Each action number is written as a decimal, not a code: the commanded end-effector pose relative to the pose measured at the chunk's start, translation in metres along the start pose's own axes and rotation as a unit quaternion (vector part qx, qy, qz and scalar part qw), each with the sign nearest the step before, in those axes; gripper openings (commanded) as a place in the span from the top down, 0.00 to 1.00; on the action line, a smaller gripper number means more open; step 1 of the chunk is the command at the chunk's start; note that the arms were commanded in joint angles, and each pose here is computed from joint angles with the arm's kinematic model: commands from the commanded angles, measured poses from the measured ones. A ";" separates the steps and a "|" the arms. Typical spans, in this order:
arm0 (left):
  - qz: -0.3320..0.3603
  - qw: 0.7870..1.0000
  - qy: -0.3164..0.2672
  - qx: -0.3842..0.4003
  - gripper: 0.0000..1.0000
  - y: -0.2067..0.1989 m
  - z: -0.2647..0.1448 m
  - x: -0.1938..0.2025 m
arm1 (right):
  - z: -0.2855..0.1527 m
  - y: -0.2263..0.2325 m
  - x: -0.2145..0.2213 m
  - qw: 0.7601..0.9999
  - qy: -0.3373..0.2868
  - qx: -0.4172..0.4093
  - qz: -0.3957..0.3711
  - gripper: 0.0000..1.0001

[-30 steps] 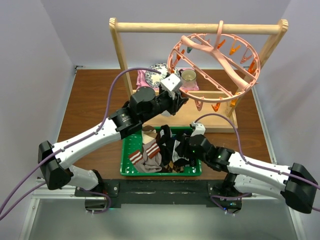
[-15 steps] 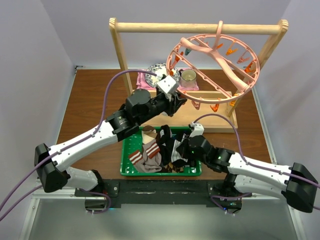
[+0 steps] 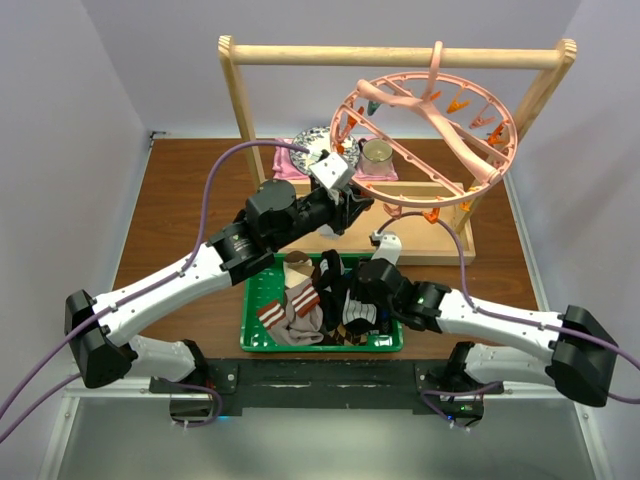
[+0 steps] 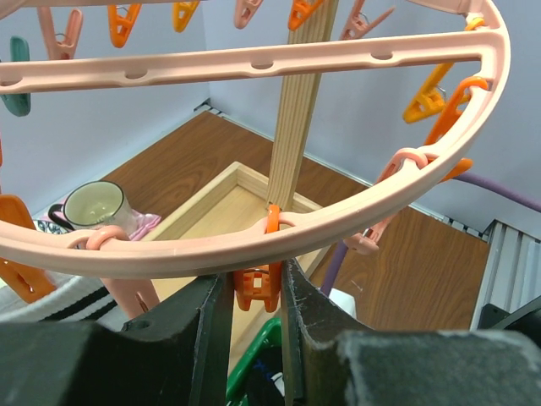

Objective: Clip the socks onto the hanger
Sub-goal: Pick up the sock from the bin.

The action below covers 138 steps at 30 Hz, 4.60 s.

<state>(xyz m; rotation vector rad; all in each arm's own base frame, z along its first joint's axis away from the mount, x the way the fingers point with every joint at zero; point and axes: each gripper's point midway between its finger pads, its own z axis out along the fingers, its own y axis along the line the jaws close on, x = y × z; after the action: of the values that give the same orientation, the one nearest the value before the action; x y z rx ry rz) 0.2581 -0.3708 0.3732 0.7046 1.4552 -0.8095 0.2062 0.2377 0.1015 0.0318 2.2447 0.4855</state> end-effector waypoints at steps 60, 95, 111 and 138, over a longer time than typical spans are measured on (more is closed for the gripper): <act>-0.020 0.999 -0.014 0.028 1.00 -0.012 -0.001 -0.007 | -0.055 0.050 -0.019 0.984 -0.110 0.029 -0.140 0.46; -0.023 0.999 -0.015 0.027 1.00 -0.011 0.001 -0.012 | -0.019 0.040 -0.008 0.986 -0.102 0.084 -0.106 0.75; -0.017 1.000 -0.013 0.014 1.00 -0.006 -0.001 -0.008 | -0.093 0.064 -0.060 0.976 -0.164 -0.141 -0.033 1.00; -0.032 0.999 -0.020 0.024 1.00 -0.004 -0.012 -0.008 | -0.159 0.055 -0.138 0.922 -0.308 -0.174 -0.154 1.00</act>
<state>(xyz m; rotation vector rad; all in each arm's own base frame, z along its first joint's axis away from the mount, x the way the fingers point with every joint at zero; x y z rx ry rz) 0.2542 -0.3678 0.3746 0.6798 1.4546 -0.8856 0.1691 0.2193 0.2770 -0.3352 1.5707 0.6138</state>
